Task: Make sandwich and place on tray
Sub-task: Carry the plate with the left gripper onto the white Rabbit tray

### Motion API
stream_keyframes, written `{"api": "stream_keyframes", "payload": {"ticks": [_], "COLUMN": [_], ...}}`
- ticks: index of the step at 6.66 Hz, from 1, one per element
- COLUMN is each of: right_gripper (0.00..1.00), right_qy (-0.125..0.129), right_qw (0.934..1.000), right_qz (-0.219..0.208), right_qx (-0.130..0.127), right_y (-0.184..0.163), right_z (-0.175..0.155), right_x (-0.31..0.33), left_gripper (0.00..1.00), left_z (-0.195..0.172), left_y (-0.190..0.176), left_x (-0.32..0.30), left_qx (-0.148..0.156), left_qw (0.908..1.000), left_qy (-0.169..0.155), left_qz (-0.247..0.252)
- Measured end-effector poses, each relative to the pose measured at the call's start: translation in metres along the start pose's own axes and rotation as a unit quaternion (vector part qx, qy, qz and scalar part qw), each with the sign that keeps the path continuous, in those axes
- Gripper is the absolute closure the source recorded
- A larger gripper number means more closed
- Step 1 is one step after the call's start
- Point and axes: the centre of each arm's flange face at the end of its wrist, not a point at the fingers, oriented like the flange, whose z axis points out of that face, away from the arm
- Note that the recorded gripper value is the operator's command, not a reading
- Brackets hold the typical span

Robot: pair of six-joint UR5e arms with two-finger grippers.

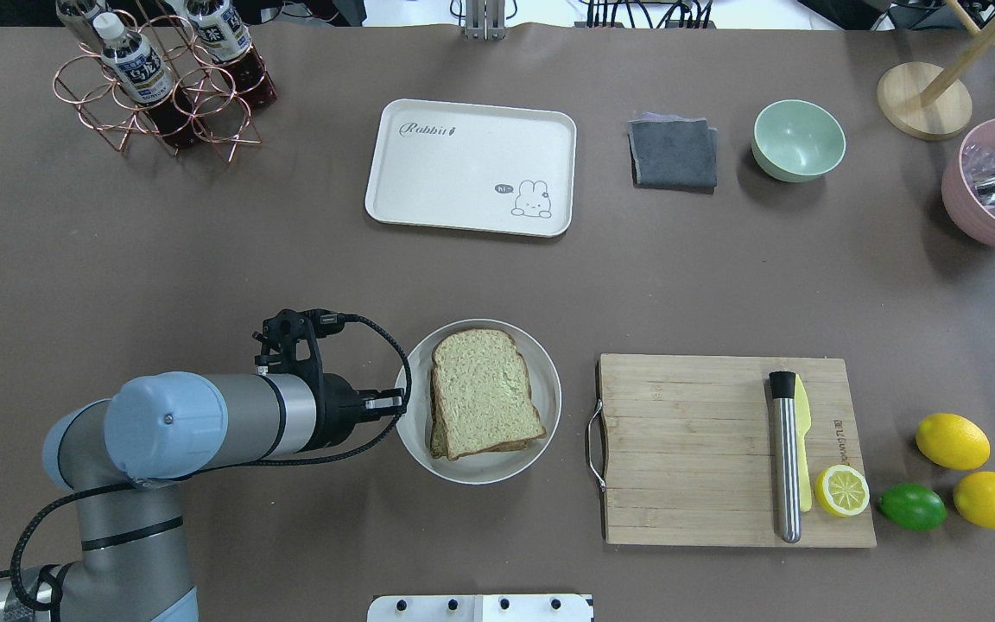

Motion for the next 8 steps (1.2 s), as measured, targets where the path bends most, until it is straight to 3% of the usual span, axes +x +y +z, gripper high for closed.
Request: {"api": "stream_keyframes", "payload": {"ticks": [3, 6, 8], "right_gripper": [0.0, 0.0, 0.0], "right_qy": [-0.001, -0.002, -0.002], "right_qw": [1.0, 0.9999, 0.9999], "right_qz": [0.002, 0.007, 0.008], "right_qx": [-0.003, -0.009, -0.01], "right_y": [0.002, 0.007, 0.008], "right_z": [0.002, 0.008, 0.01], "right_x": [0.002, 0.006, 0.008], "left_gripper": [1.0, 1.0, 1.0], "left_z": [-0.005, 0.016, 0.036], "left_y": [-0.098, -0.229, -0.292], "left_x": [0.012, 0.016, 0.019], "left_qx": [0.021, 0.006, -0.002], "left_qw": [0.9995, 0.9982, 0.997], "left_qy": [0.008, -0.019, -0.042], "left_qz": [-0.024, -0.057, -0.066]}}
